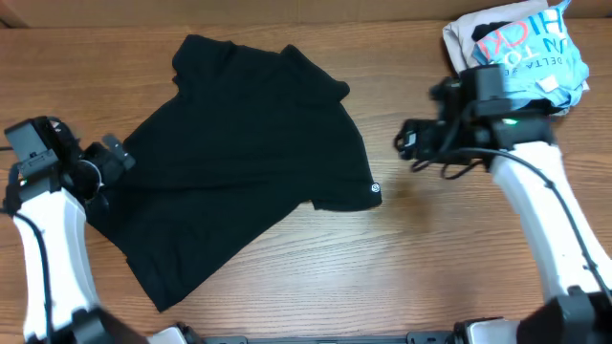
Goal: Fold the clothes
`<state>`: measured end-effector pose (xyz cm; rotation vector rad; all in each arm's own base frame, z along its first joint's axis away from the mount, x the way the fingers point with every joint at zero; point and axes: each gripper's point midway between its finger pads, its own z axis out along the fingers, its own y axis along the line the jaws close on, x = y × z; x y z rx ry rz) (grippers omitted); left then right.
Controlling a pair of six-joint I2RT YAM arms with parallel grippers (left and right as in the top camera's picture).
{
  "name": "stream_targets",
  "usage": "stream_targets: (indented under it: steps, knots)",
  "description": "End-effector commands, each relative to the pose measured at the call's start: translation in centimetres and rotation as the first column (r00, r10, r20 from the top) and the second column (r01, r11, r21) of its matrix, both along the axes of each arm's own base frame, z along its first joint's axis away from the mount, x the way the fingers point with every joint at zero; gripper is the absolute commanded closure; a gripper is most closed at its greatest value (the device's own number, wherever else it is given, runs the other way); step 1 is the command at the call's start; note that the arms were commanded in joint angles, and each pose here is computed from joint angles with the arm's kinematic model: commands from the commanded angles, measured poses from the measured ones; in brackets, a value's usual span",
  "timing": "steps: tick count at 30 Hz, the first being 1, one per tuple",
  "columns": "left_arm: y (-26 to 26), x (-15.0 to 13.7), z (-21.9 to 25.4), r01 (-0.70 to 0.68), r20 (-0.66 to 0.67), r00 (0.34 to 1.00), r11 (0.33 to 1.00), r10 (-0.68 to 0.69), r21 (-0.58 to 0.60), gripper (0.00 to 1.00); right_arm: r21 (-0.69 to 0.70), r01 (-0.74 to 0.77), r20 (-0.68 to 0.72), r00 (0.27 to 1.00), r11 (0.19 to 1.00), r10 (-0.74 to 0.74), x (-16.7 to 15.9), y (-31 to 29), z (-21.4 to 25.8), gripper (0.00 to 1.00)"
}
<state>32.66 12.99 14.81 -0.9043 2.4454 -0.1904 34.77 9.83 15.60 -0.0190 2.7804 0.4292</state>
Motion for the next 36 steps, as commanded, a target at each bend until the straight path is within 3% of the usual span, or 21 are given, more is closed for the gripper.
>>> stream_targets:
  steps: [1,10,16,25,28,36]
  knots:
    - [-4.6,-1.2,1.5,0.148,-0.004,0.989,0.987,-0.148,-0.056,0.01,-0.07,0.004,-0.047,0.999,0.998,-0.007,0.4,0.8,-2.1,0.17]
    - [-12.7,-6.4,-1.0,0.305,-0.202,0.916,0.929,-0.347,-0.21,0.0,-0.098,-0.043,-0.208,0.978,0.994,0.022,-0.4,2.7,-7.6,0.2]
    - [-14.2,-9.1,-3.8,0.259,-0.319,0.887,0.931,-0.334,-0.256,0.0,-0.107,-0.084,-0.245,0.968,0.991,0.056,-1.2,3.9,-9.2,0.21]
    - [-13.1,-13.8,-8.2,0.038,-0.518,0.843,0.977,-0.144,-0.21,0.0,-0.117,-0.092,-0.272,0.961,0.989,0.058,-2.8,3.5,-12.0,0.21]
    - [-12.6,-16.1,-9.9,-0.089,-0.586,0.81,0.982,-0.025,-0.166,0.0,-0.119,-0.093,-0.278,0.959,0.989,0.057,-3.1,3.4,-12.5,0.2]
    - [-11.3,-19.5,-12.0,-0.347,-0.557,0.788,0.936,0.262,-0.051,0.08,-0.13,-0.09,-0.263,0.963,0.987,0.053,-2.7,3.3,-12.5,0.2]
